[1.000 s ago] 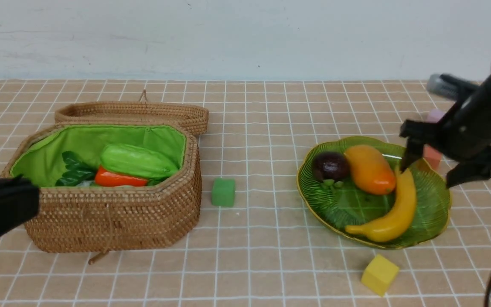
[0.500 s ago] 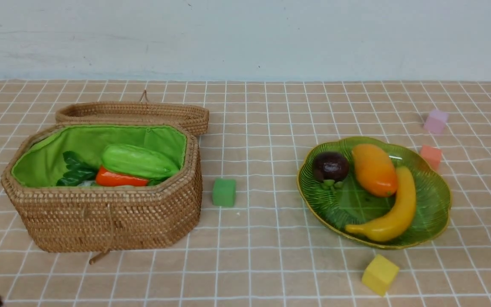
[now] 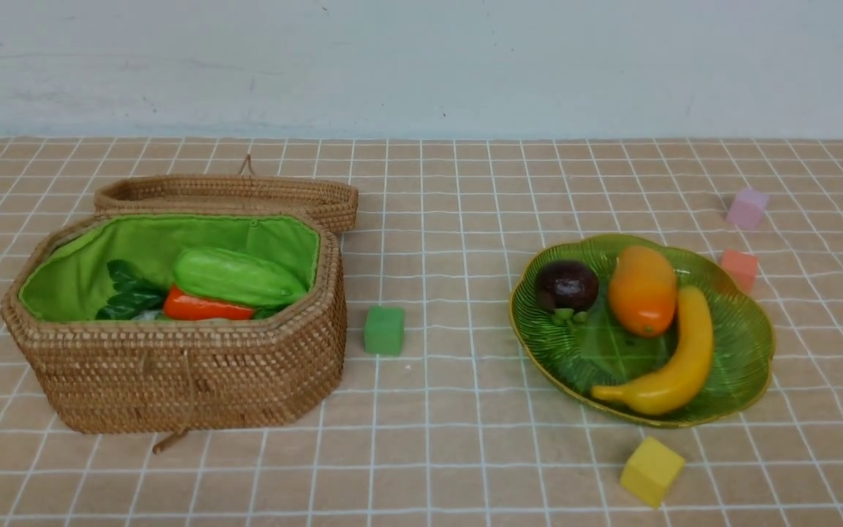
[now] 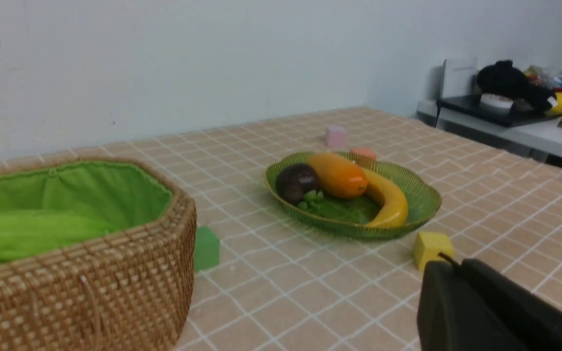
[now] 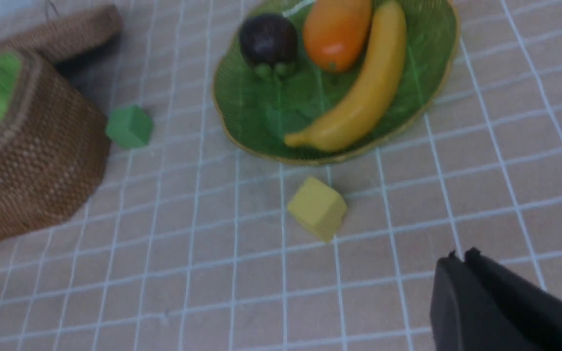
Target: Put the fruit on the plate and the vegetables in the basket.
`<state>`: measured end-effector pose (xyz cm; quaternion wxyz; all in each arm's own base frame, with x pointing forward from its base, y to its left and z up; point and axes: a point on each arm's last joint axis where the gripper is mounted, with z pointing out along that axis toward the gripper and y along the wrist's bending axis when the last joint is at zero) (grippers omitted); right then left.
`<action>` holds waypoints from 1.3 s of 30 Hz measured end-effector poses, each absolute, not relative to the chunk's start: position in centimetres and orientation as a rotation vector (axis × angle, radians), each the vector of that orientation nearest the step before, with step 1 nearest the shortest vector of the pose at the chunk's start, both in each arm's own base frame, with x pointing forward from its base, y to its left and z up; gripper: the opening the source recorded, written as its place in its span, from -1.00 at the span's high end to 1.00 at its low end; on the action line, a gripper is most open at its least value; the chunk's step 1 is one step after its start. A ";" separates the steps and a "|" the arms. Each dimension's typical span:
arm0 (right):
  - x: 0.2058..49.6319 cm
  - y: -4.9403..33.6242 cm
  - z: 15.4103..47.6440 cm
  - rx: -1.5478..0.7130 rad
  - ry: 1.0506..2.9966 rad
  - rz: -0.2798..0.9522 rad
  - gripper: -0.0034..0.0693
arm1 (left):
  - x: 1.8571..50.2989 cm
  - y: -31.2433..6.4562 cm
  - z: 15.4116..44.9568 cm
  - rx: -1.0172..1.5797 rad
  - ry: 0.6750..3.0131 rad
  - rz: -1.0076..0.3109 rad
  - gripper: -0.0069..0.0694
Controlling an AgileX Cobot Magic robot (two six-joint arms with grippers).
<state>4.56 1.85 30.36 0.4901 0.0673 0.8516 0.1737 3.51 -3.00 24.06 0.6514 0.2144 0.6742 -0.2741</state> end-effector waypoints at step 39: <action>5.2 0.4 17.5 -0.016 1.872 0.076 0.92 | 3.5 -3.0 23.1 0.518 1.631 -0.598 0.71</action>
